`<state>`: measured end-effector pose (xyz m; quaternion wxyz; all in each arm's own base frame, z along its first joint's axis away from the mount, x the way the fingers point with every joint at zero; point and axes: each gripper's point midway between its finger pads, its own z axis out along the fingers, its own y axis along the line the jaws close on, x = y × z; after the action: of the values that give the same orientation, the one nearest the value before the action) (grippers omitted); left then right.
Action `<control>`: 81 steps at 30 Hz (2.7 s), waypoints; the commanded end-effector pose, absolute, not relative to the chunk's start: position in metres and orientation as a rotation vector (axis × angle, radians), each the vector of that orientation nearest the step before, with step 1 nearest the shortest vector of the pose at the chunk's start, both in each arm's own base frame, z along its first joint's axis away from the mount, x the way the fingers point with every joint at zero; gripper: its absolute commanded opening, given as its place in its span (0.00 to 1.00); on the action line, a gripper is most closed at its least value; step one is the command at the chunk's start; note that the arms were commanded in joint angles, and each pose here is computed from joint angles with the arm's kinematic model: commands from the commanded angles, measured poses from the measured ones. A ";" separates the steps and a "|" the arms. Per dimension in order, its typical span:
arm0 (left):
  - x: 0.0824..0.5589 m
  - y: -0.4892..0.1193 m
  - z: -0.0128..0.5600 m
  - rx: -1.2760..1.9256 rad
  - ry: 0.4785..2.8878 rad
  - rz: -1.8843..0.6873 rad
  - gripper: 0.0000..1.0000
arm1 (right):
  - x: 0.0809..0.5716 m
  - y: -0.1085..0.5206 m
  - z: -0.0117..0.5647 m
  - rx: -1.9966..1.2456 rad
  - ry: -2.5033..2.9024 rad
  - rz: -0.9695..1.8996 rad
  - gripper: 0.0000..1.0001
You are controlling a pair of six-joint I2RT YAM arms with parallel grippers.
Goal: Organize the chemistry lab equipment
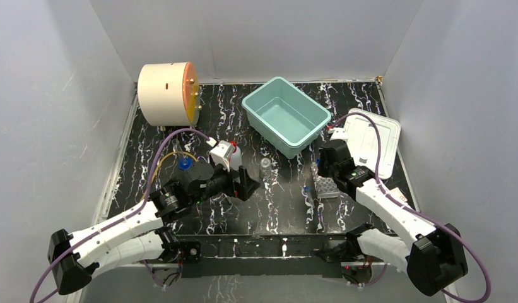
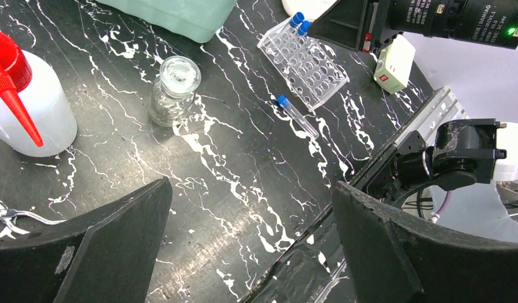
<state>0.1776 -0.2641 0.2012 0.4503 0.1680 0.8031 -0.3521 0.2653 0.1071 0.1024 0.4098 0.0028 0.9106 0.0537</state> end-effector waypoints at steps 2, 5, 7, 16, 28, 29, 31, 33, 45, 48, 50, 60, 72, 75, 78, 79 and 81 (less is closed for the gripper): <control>0.180 -0.259 0.206 0.396 1.969 -0.859 0.98 | 0.273 0.105 0.103 0.004 2.264 0.109 0.14; 0.180 -0.259 0.205 0.399 1.971 -0.855 0.98 | 0.273 0.105 0.102 0.002 2.266 0.111 0.14; 0.180 -0.259 0.205 0.401 1.969 -0.853 0.98 | 0.272 0.105 0.100 -0.002 2.272 0.111 0.14; 0.182 -0.261 0.207 0.405 1.953 -0.854 0.98 | 0.270 0.104 0.092 -0.011 2.318 0.078 0.18; 0.183 -0.261 0.202 0.404 1.965 -0.847 0.98 | 0.273 0.103 0.093 -0.013 2.329 0.058 0.21; 0.183 -0.261 0.202 0.404 1.966 -0.846 0.98 | 0.272 0.103 0.091 -0.013 2.332 0.061 0.21; 0.182 -0.260 0.202 0.403 1.965 -0.846 0.98 | 0.272 0.103 0.088 -0.014 2.337 0.059 0.21; 0.182 -0.260 0.202 0.402 1.965 -0.845 0.98 | 0.271 0.103 0.087 -0.015 2.339 0.058 0.22; 0.182 -0.258 0.201 0.398 1.967 -0.844 0.98 | 0.272 0.105 0.088 -0.024 2.333 0.073 0.33; 0.181 -0.258 0.201 0.398 1.967 -0.845 0.98 | 0.272 0.106 0.094 -0.024 2.320 0.086 0.37; 0.181 -0.258 0.201 0.399 1.967 -0.845 0.98 | 0.272 0.107 0.099 -0.024 2.312 0.097 0.40; 0.181 -0.258 0.199 0.398 1.969 -0.844 0.98 | 0.270 0.105 0.110 -0.023 2.301 0.100 0.36; 0.182 -0.259 0.199 0.399 1.972 -0.840 0.98 | 0.270 0.106 0.108 -0.025 2.284 0.111 0.19; 0.183 -0.258 0.199 0.400 1.971 -0.837 0.98 | 0.271 0.107 0.107 -0.026 2.277 0.117 0.17; 0.183 -0.258 0.198 0.402 1.973 -0.835 0.98 | 0.272 0.107 0.108 -0.025 2.260 0.123 0.16; 0.183 -0.259 0.198 0.402 1.973 -0.835 0.98 | 0.272 0.107 0.109 -0.024 2.248 0.127 0.16; 0.183 -0.259 0.198 0.405 1.973 -0.834 0.98 | 0.273 0.108 0.111 -0.027 2.230 0.137 0.16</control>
<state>0.1795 -0.2603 0.1925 0.4500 0.1659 0.8085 -0.3411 0.2614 0.1035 0.0939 0.3948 -0.0127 0.9178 0.0389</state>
